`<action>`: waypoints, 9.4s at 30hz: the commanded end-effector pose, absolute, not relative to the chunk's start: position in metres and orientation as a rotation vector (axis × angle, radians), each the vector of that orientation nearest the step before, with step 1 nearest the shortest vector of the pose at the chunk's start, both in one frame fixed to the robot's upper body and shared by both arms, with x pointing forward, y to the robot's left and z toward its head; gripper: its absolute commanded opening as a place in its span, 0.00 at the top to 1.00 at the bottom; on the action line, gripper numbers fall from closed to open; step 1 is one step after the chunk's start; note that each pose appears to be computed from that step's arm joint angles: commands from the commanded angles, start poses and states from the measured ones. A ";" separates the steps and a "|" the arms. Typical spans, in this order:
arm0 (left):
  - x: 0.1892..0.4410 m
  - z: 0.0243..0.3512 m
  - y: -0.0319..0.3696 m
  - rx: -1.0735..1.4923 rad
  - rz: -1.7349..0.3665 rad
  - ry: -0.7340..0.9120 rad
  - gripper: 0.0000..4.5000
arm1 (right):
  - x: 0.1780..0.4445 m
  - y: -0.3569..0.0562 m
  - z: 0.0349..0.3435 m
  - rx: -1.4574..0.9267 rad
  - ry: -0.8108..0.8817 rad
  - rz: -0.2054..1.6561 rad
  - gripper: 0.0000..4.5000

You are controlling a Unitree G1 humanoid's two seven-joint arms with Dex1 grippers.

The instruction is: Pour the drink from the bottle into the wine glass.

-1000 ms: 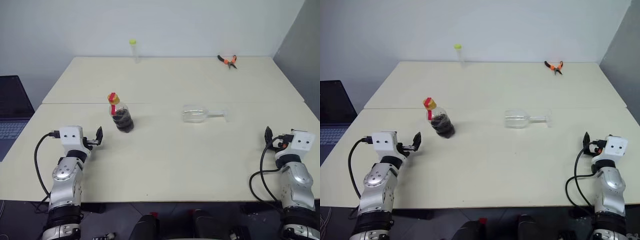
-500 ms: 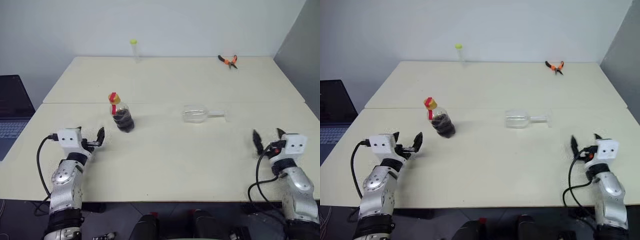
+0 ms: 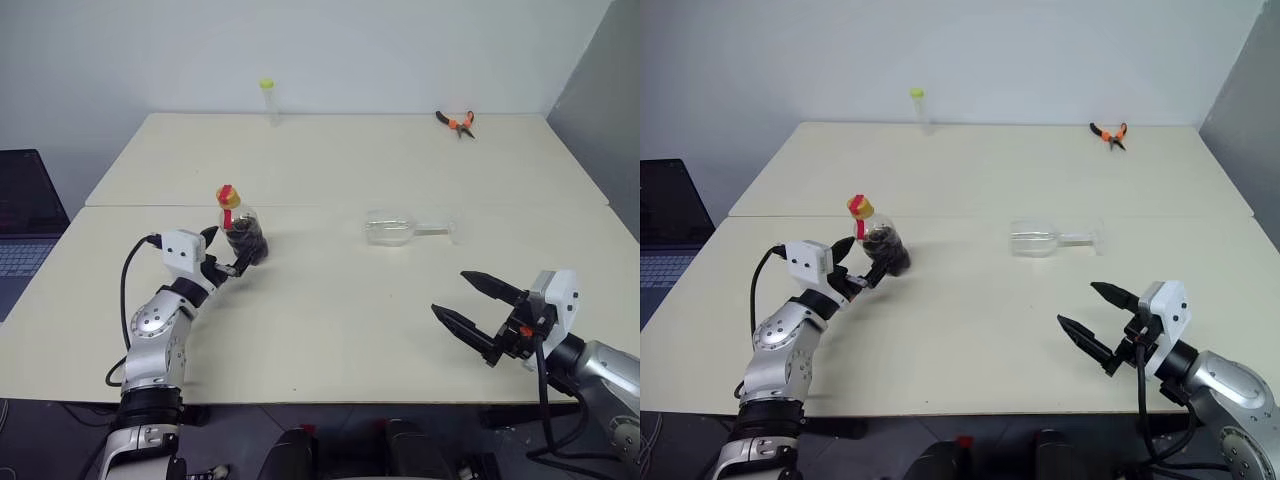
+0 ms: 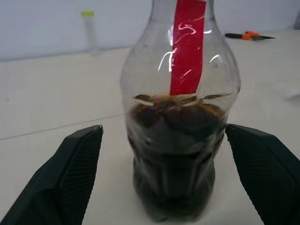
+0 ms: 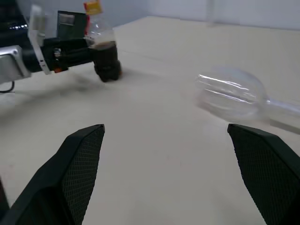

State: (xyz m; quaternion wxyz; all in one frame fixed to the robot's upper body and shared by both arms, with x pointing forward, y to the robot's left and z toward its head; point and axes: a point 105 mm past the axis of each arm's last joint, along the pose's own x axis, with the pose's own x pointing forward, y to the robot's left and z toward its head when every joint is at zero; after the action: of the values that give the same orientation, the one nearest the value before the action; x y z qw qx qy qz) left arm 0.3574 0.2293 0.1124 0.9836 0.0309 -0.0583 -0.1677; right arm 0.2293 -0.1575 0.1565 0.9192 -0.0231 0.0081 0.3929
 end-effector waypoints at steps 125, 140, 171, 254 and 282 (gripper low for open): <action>0.311 0.126 -0.005 0.383 -1.537 -0.121 0.83 | 0.242 -0.110 0.216 -0.076 -0.069 0.851 0.00; 0.318 0.126 -0.012 0.374 -1.502 -0.135 0.83 | 0.247 -0.099 0.197 0.005 -0.110 0.593 0.00; 0.291 0.130 -0.013 0.339 -1.623 -0.147 0.83 | 0.302 -0.152 0.211 -0.162 0.223 1.171 0.72; 0.306 0.130 -0.019 0.306 -1.547 -0.155 0.84 | 0.220 -0.136 0.207 -0.002 0.024 0.801 0.09; 0.306 0.128 -0.018 0.306 -1.543 -0.149 0.84 | 0.247 -0.114 0.208 0.029 -0.096 0.730 0.72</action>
State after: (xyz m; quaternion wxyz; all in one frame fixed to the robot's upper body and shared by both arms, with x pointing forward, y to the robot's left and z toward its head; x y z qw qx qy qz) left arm 0.3060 -0.0159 0.1110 0.7078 0.1323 -0.0315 -0.6932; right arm 0.2495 -0.1108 0.1979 0.9306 0.0174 -0.0185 0.3652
